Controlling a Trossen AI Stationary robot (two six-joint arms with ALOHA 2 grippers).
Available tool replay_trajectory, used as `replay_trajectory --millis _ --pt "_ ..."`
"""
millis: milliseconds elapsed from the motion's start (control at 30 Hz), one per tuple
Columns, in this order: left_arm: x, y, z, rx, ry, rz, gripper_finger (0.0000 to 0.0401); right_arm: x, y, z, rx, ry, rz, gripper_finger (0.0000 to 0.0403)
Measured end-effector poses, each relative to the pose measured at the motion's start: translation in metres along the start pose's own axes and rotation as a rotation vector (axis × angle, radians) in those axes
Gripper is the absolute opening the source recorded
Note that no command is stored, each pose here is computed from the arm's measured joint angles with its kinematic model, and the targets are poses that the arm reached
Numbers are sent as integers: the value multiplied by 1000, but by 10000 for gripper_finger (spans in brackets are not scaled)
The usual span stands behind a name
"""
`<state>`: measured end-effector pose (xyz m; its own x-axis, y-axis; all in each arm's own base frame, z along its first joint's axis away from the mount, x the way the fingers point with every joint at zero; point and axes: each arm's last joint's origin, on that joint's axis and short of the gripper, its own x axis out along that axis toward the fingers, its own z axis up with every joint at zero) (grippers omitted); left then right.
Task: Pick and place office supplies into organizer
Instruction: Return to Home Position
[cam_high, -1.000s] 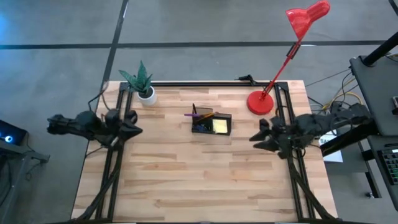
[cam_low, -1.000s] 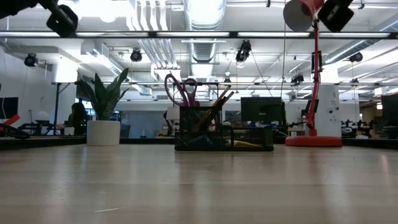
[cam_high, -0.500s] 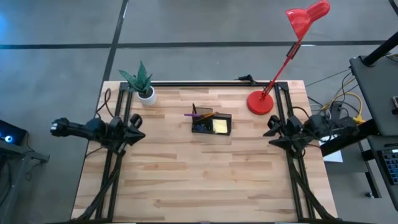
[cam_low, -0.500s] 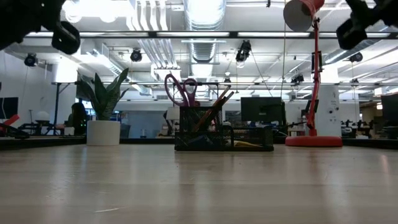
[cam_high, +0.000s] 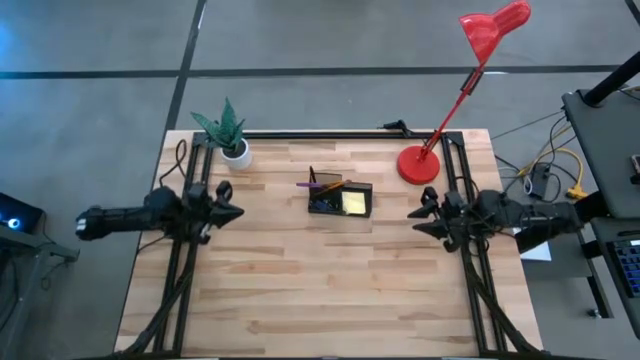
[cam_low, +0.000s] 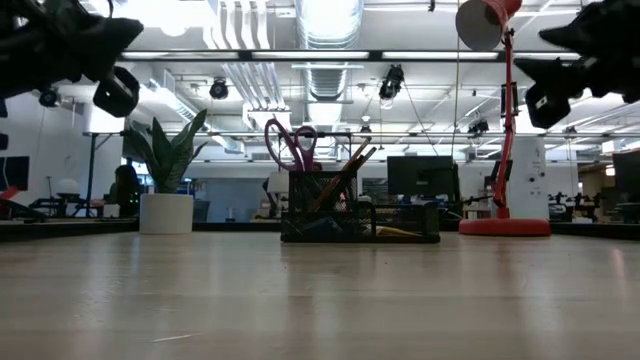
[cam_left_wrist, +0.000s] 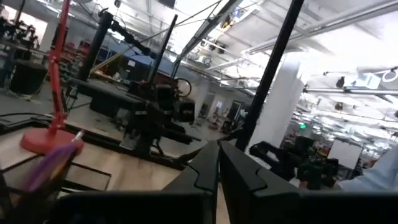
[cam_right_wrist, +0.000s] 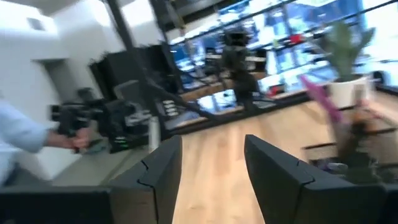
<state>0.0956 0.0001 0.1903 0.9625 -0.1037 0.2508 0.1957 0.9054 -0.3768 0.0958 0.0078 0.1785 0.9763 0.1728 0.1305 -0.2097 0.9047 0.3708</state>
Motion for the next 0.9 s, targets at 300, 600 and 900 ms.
replay_trajectory --millis 300,600,900 --pt "0 15 -8 -1 92 129 0 -1 -16 -6 204 39 -196 162" --pt "5 25 -24 167 278 203 0 2 -19 -11 232 82 -248 162" --pt "1 36 -14 119 26 677 0 5 -18 -8 -60 98 -208 156"
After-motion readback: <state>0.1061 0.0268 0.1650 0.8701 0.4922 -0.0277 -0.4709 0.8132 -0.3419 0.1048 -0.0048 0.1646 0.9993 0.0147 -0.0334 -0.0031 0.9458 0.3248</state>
